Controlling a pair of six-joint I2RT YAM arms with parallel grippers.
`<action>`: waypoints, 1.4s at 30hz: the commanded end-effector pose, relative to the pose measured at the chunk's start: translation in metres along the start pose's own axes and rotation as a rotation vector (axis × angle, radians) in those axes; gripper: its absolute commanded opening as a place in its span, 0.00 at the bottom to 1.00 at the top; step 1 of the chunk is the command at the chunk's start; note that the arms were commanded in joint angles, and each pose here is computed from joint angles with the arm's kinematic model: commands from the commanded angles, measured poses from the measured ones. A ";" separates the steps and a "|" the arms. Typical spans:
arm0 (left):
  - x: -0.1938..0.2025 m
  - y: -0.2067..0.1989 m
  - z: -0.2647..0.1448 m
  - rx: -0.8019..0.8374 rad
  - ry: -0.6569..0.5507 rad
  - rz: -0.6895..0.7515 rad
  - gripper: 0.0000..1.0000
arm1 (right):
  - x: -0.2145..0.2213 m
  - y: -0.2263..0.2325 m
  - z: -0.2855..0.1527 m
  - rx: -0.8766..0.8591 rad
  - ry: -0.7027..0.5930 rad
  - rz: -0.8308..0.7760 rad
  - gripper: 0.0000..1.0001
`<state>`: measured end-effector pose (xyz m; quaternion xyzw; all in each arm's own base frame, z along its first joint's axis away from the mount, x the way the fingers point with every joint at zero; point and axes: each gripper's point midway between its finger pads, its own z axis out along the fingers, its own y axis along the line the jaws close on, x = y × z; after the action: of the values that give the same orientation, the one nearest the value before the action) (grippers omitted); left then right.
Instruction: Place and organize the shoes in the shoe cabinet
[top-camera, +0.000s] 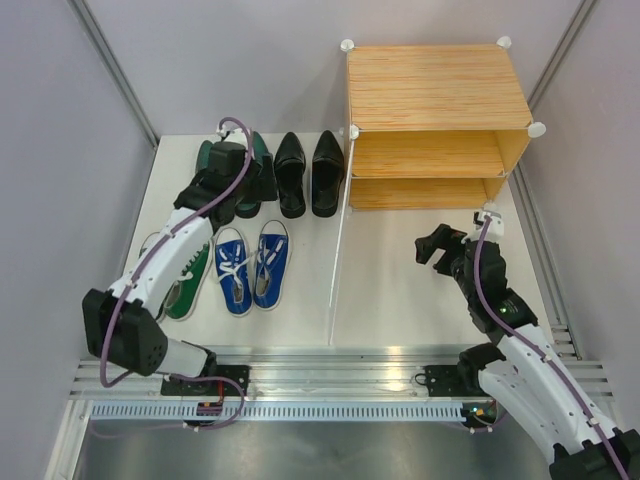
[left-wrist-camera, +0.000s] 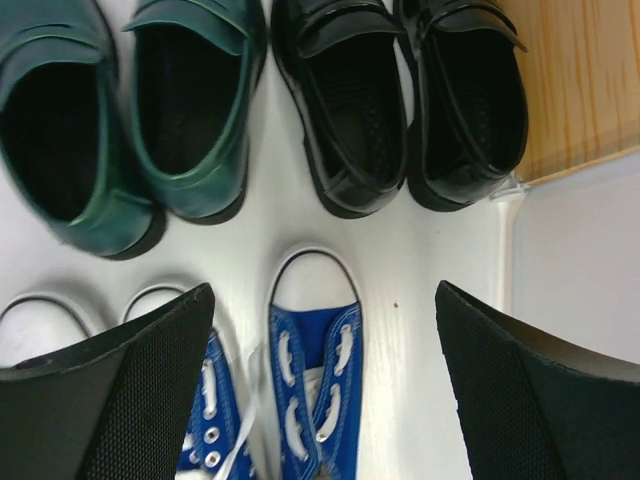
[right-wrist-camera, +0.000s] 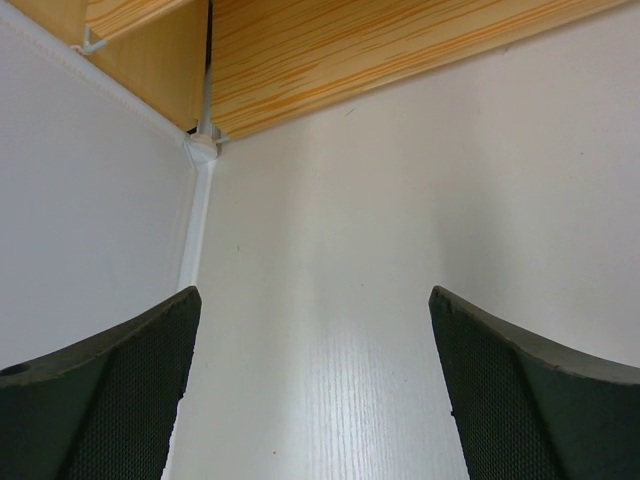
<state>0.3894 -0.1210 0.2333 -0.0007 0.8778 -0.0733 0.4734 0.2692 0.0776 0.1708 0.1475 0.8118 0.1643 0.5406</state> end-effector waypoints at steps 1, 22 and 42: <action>-0.029 -0.034 0.013 0.131 -0.051 -0.088 0.92 | -0.011 0.008 -0.001 -0.023 -0.048 -0.002 0.98; 0.012 -0.066 0.147 0.168 0.127 -0.120 0.73 | -0.009 0.005 0.002 -0.005 -0.049 -0.013 0.98; 0.044 -0.018 0.155 -0.077 0.170 -0.079 0.58 | -0.004 0.007 0.007 -0.021 -0.042 -0.003 0.98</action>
<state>0.4935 -0.1755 0.1178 -0.0335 0.9157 -0.0948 0.3891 0.2732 0.0796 0.1672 0.1465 0.8087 0.1583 0.5472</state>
